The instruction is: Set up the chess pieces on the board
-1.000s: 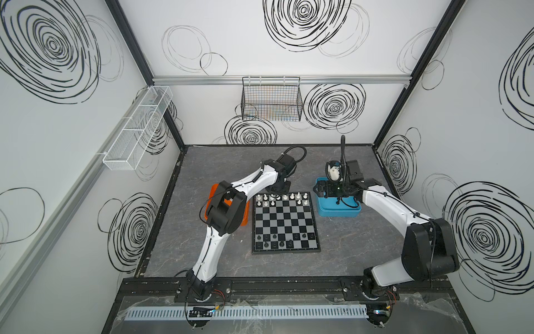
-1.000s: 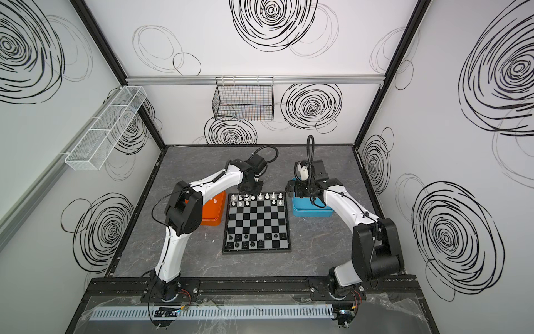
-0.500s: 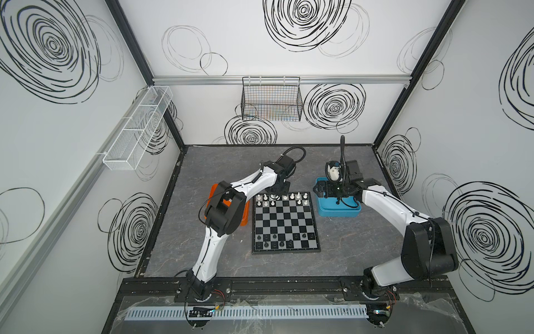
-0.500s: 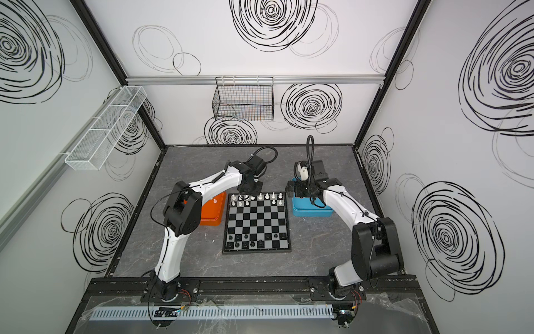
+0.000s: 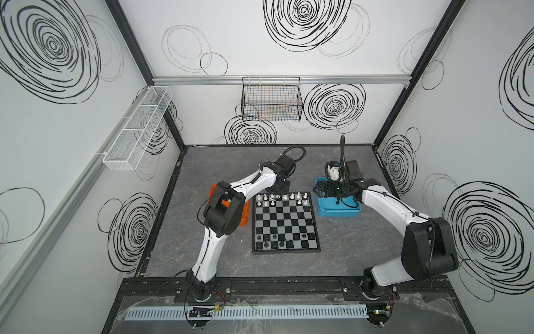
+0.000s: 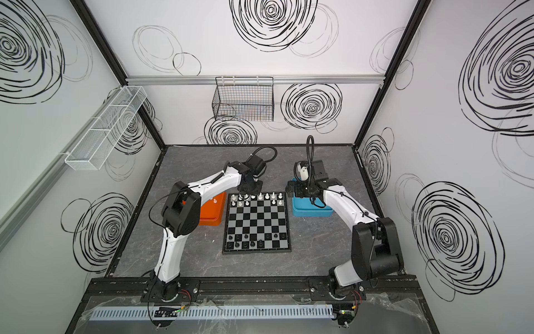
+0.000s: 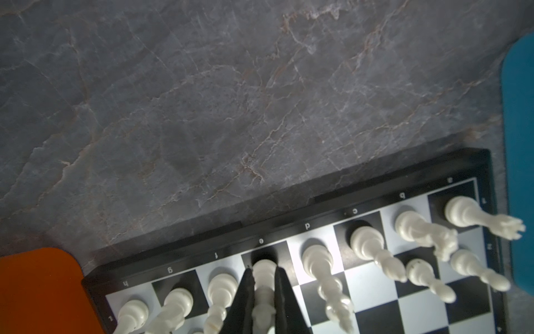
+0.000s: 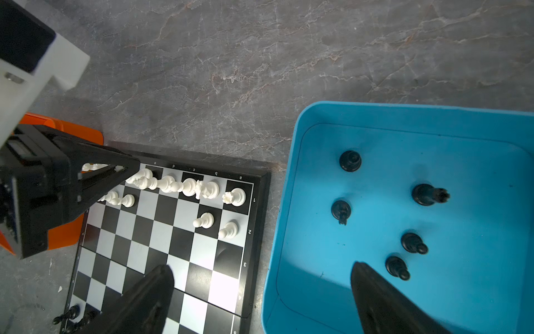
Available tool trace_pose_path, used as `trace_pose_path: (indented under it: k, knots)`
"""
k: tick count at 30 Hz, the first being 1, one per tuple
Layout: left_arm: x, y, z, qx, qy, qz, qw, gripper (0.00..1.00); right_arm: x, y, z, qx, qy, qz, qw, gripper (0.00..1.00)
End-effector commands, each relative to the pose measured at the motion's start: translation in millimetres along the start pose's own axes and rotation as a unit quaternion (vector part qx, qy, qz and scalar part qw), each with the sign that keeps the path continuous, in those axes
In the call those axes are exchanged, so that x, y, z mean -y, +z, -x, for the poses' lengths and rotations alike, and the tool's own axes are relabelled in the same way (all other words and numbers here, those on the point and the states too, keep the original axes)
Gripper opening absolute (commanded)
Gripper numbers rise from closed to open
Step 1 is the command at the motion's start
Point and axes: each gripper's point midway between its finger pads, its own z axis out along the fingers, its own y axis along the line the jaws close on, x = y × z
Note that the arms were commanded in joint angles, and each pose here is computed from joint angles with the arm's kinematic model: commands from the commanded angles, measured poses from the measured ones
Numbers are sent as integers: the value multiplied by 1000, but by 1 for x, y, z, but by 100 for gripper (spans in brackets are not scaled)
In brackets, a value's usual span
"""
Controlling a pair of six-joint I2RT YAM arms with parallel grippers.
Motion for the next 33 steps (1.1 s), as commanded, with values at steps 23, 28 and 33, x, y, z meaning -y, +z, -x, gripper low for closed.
trace_pose_path:
  k: [23, 28, 33]
  knots:
    - [4, -16, 8, 26, -17, -20, 999, 11, 2, 3, -1, 0, 1, 2, 1000, 100]
    - [3, -16, 8, 26, -18, -19, 999, 12, 1, 4, -1, 0, 0, 2, 1000, 100]
    - [3, -15, 7, 23, -16, -19, 999, 13, 1, 4, -2, -1, 1, 3, 1000, 100]
